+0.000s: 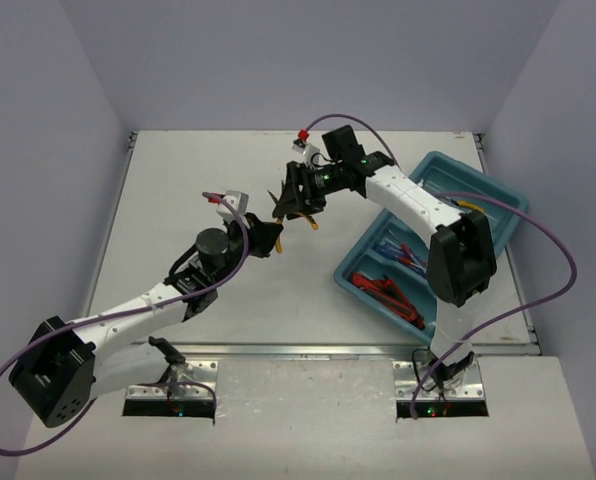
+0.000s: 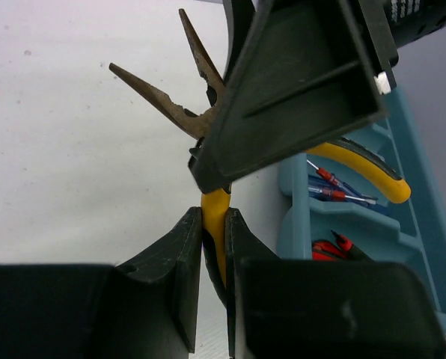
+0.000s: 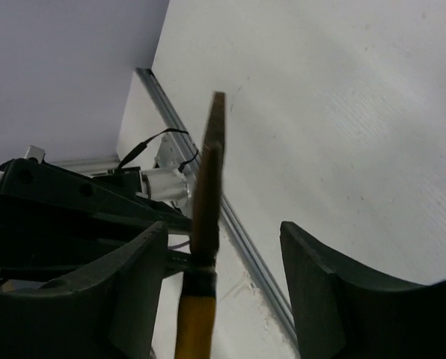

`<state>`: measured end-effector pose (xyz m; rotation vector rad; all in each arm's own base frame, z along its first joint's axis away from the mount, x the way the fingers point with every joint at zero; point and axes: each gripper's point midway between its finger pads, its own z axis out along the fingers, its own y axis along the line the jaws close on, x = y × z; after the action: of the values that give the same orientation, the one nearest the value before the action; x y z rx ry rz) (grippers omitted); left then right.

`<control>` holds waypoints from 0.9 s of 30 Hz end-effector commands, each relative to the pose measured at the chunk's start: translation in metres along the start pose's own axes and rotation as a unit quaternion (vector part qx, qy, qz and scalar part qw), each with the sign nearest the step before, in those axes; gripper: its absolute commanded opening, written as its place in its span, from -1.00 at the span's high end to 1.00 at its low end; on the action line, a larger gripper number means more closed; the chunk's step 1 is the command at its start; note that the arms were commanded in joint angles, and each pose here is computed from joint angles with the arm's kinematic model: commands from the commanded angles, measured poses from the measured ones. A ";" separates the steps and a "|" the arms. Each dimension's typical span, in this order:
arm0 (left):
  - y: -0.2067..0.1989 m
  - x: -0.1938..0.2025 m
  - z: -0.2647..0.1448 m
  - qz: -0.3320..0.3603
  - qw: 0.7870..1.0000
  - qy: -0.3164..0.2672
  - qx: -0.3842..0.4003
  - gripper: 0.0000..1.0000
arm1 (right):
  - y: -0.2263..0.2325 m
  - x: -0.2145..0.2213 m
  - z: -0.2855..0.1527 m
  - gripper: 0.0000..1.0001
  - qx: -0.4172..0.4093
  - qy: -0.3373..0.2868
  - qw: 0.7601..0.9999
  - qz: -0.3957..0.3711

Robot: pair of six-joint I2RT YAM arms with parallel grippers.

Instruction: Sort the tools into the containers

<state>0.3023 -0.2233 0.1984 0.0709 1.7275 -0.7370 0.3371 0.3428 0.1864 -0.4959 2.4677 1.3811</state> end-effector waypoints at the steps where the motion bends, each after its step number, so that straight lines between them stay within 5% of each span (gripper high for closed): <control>1: -0.035 -0.039 0.002 0.006 0.996 -0.065 0.063 1.00 | 0.021 -0.015 0.002 0.19 -0.041 -0.026 0.999 -0.021; 4: -0.037 -0.041 0.001 0.009 0.995 -0.067 0.067 1.00 | 0.023 -0.014 0.006 0.91 -0.059 -0.024 0.998 -0.013; 6: -0.037 -0.042 0.002 0.011 0.996 -0.067 0.065 0.86 | 0.026 -0.013 0.006 1.00 -0.070 -0.027 0.997 -0.015; 8: -0.036 -0.045 0.003 0.012 0.996 -0.067 0.058 0.25 | 0.027 -0.012 0.005 1.00 -0.073 -0.036 0.996 -0.022; 10: -0.022 -0.047 0.006 -0.005 0.998 -0.065 0.010 -0.98 | 0.022 -0.016 -0.002 1.00 -0.047 -0.055 0.996 -0.043; 14: 0.002 -0.057 0.006 -0.051 0.993 -0.033 -0.103 -1.00 | -0.014 -0.043 -0.035 1.00 0.073 -0.108 0.986 -0.103; 17: 0.024 -0.048 -0.012 -0.088 0.978 0.009 -0.191 -1.00 | -0.072 -0.069 -0.093 1.00 0.222 -0.135 0.955 -0.143; 21: 0.018 -0.023 -0.034 -0.106 0.975 0.078 -0.181 -1.00 | -0.161 -0.083 -0.202 1.00 0.451 -0.110 0.863 -0.201; 27: -0.003 -0.005 -0.067 -0.094 0.977 0.153 -0.116 -1.00 | -0.233 -0.073 -0.315 1.00 0.621 0.006 0.736 -0.269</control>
<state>0.2841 -0.1893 0.2216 -0.2531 2.0000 -0.6132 0.4787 0.0692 0.1669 -0.4824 2.3422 0.0204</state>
